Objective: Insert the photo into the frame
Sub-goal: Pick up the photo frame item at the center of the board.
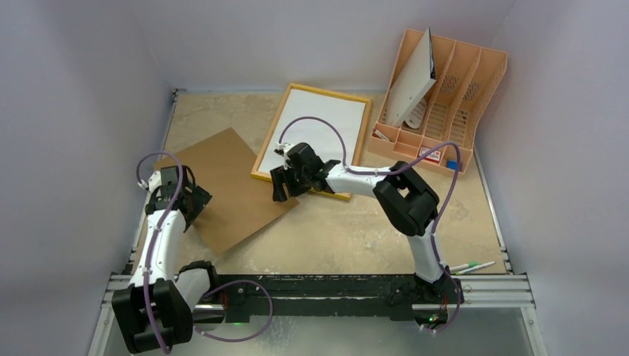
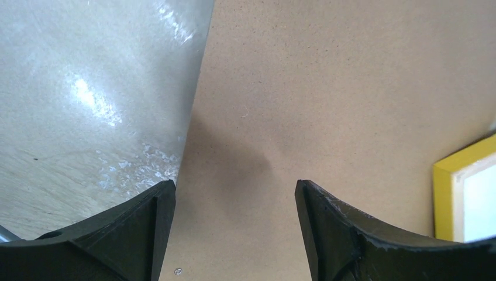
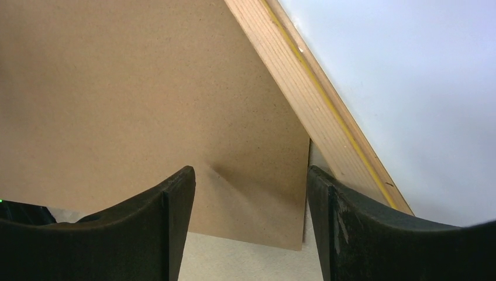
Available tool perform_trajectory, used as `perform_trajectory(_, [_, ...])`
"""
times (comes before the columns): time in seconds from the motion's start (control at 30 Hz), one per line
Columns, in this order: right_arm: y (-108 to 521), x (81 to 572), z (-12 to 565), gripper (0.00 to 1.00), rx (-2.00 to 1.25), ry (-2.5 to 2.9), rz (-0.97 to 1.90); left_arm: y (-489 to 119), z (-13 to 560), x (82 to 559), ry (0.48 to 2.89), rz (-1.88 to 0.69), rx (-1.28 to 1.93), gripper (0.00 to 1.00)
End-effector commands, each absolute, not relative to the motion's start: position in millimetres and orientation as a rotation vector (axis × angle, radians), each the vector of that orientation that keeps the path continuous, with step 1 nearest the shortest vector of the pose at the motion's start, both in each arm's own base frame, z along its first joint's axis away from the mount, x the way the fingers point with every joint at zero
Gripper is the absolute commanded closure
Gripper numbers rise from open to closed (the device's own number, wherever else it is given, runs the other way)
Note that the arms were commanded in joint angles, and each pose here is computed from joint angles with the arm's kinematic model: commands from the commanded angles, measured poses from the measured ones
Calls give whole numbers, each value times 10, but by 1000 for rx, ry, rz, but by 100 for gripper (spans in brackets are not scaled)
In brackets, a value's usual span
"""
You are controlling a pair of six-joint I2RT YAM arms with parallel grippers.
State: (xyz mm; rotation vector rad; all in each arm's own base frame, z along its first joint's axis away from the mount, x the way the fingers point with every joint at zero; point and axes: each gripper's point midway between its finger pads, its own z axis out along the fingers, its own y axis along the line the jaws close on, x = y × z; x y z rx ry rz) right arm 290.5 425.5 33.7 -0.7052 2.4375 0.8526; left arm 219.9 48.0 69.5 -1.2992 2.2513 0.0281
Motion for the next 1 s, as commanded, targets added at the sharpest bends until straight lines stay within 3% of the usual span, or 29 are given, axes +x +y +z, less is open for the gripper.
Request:
perform_trajectory(0.0, [4262, 2127, -94, 29, -876, 2653, 1053, -98, 1441, 2770, 2125, -510, -1130, 26])
perform_trajectory(0.27, [4362, 1828, 127, 30, -1057, 2562, 1353, -162, 1587, 2710, 2121, -547, -1073, 26])
perform_trajectory(0.6, [4379, 1791, 120, 31, -1061, 2560, 1396, -334, 2020, 2732, 2053, -703, -1033, 26])
perform_trajectory(0.97, [4375, 1833, 99, 32, -1063, 2560, 1360, -390, 2070, 2706, 2059, -739, -1014, 27])
